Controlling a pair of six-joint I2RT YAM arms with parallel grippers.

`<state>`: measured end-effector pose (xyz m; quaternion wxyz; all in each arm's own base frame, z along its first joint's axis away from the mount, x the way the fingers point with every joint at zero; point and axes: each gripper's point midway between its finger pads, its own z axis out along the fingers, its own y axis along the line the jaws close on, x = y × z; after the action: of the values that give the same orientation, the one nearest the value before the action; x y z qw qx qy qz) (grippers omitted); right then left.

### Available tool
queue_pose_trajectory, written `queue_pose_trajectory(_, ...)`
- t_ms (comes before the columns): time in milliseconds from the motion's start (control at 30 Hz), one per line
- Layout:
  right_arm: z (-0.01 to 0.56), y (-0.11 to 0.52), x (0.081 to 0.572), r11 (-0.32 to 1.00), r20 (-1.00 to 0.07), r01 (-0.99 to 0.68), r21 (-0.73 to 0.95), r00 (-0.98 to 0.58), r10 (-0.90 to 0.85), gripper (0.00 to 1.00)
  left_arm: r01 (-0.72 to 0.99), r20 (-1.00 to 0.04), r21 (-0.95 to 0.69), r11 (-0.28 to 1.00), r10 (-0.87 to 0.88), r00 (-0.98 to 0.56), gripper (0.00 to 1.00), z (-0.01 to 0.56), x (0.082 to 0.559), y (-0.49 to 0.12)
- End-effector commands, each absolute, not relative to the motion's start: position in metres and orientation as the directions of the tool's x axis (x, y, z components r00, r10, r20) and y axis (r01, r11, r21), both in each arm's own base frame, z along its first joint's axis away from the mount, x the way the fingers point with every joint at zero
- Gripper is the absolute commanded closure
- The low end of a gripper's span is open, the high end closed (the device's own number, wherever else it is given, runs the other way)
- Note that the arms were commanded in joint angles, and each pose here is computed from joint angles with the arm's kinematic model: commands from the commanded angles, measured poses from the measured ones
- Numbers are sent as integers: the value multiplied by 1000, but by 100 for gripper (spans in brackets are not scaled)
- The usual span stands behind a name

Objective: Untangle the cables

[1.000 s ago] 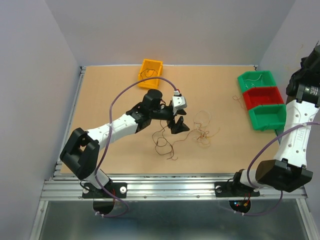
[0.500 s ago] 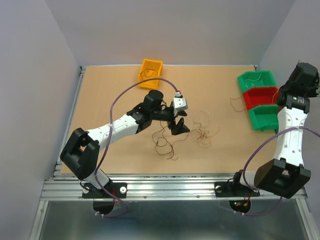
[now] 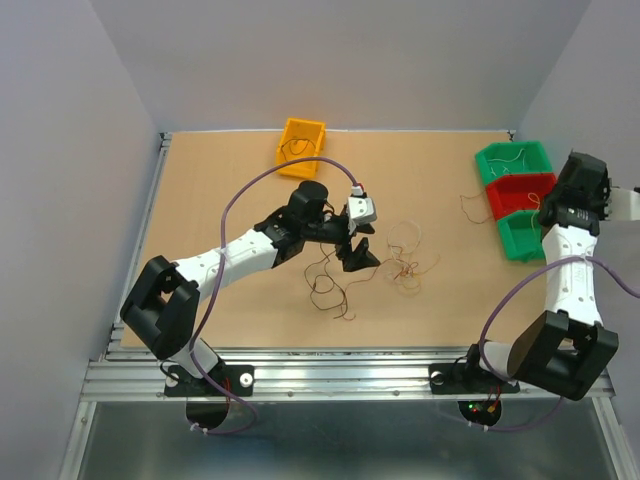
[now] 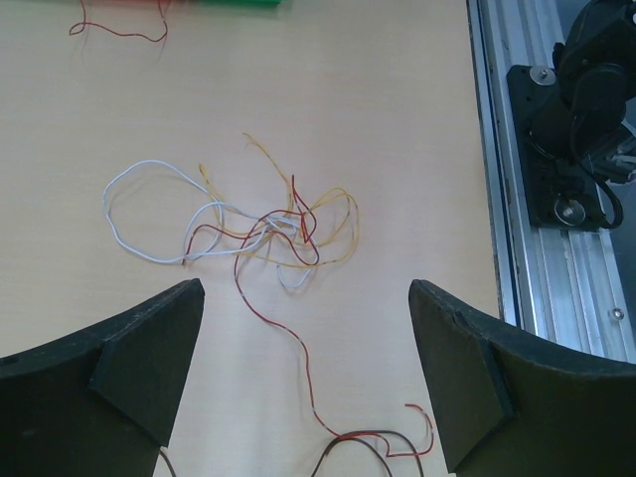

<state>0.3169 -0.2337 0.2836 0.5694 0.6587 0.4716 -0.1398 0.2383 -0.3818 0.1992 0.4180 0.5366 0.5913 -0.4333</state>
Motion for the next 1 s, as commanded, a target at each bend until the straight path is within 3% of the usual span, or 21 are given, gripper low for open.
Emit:
queue_pose_trajectory(0,262,-232,311,38,-682,758,651,561,470,99,1000,-976,-1,5,216,-2,4,230,234,-387)
queue_pose_trajectory(367,176,-229,304,-121,-643,793,597,564,519,99,1000,-979,10,-13,203,12,4,236,226,-385)
queue_pose_trajectory(567,121,-232,305,-280,-633,850,447,521,573,99,1000,-978,2,-28,207,8,4,233,223,-386)
queue_pose_trajectory(767,108,-234,307,-373,-658,891,259,445,607,99,999,-978,10,-31,207,16,4,233,221,-386)
queue_pose_trajectory(967,108,-235,315,-372,-653,901,223,422,629,99,999,-978,8,-33,210,15,4,232,220,-386)
